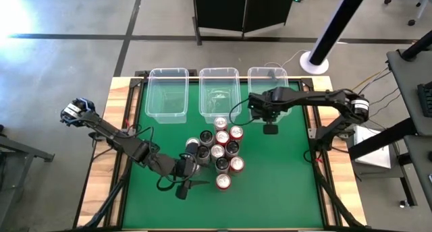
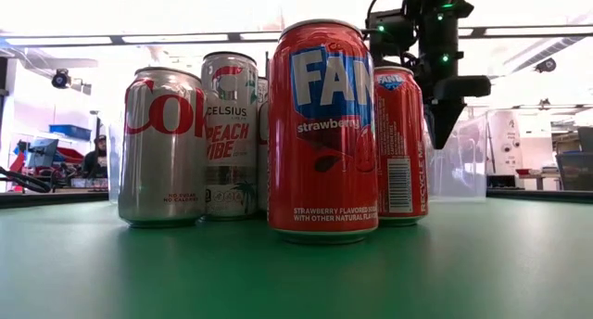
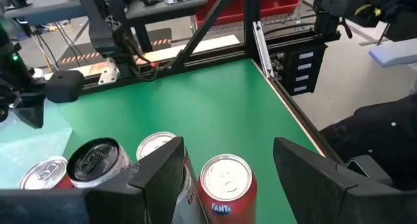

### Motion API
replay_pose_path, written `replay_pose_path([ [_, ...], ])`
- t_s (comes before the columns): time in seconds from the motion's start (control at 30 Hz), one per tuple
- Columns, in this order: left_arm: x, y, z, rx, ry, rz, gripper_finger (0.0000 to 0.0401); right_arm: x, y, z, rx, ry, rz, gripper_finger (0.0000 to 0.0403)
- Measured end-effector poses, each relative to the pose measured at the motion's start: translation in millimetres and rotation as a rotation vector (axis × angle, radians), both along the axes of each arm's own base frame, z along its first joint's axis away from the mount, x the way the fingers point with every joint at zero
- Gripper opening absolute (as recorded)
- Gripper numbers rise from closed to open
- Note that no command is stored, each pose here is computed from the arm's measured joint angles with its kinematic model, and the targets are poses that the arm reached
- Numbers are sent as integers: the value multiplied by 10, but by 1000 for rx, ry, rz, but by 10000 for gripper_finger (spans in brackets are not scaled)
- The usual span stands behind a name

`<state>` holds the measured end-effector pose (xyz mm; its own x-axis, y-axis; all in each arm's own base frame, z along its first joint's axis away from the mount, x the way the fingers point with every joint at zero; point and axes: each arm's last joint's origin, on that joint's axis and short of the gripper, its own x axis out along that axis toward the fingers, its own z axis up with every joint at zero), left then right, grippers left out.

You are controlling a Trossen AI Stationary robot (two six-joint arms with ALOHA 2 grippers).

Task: Sort soda cans
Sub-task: Move the bottom transparent bin to the top right of the table

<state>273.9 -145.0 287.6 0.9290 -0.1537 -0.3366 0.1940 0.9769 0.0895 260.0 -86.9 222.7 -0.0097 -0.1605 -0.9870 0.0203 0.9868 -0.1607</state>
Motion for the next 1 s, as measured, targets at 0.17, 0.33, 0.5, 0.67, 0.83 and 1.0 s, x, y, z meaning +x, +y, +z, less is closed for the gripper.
replay_pose_path([
  [0.17, -1, 0, -4, -6, 2, 2, 221, -26, 9, 54, -1, -20, -36, 10],
  [0.33, 0, 0, -3, -11, 1, 4, 221, -67, 24, 56, 13, 11, -90, 11],
  [0.5, 0, 0, -3, -13, 1, 5, 221, -90, 32, 50, 19, 34, -86, 11],
  [0.67, -1, -2, -3, -13, 1, 4, 221, -93, 32, 42, 20, 41, -56, 11],
  [0.83, -1, -2, -3, -13, 1, 4, 221, -91, 30, 40, 13, 44, -35, 11],
  [1.0, -1, -2, -3, -12, 2, 4, 221, -89, 28, 40, 10, 43, -24, 18],
])
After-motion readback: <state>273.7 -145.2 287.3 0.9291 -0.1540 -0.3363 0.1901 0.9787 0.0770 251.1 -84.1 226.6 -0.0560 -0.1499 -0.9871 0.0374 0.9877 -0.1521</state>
